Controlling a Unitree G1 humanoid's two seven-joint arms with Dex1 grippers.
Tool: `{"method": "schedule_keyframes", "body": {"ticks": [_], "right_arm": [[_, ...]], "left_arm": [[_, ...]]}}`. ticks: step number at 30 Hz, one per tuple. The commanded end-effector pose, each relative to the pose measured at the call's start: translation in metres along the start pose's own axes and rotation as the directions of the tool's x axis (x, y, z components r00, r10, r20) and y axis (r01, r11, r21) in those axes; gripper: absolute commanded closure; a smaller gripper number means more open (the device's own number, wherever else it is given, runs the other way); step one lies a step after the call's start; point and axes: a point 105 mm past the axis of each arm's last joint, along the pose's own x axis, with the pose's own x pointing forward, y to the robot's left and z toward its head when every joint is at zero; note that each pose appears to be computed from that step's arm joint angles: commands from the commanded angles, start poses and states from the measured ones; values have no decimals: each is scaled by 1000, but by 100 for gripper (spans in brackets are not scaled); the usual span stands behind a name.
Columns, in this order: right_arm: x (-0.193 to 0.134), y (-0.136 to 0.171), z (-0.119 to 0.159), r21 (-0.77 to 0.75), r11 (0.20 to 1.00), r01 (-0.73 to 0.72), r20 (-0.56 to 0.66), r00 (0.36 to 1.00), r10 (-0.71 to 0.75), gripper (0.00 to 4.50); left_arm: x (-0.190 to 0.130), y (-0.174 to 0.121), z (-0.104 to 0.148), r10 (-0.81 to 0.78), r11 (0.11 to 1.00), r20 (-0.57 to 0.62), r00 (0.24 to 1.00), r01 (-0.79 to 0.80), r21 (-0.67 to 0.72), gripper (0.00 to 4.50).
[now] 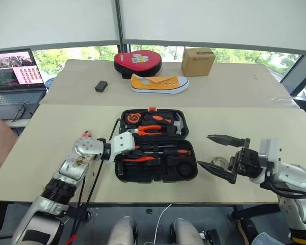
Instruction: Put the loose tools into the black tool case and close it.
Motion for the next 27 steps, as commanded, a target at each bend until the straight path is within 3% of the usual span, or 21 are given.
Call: {"method": "schedule_keyframes", "body": {"ticks": [1,5,9,13,16,22,27], "right_arm": [[1,-2,11,-37,999,1,34,999,0,0],[1,-1,10,-36,999,5,32,999,-4,0],[-6,-5,7,-33,999,42,34,999,-41,0],[-16,-8,1,-34,998,49,16,999,-48,0],[-25,-7,-7,1,1000,29,-14,1000,-28,0],[-30,-5,-17,-46,999,-7,-32,999,5,0],[-28,0,-29,-89,995,-48,-48,998,43,0]], "left_arm": [[3,-10,-22,-19,998,-66,998,15,-61,446],[-5,-7,-8,19,1000,22,1000,-19,-17,446],[-35,3,15,153,988,206,967,-144,-56,446],[-88,1,20,330,943,308,893,-295,-155,341],[-133,-5,0,513,855,236,825,-467,-228,221],[-216,-44,-52,810,545,-12,586,-760,-355,14],[-259,-87,-95,850,312,-282,445,-856,-411,6]]}}
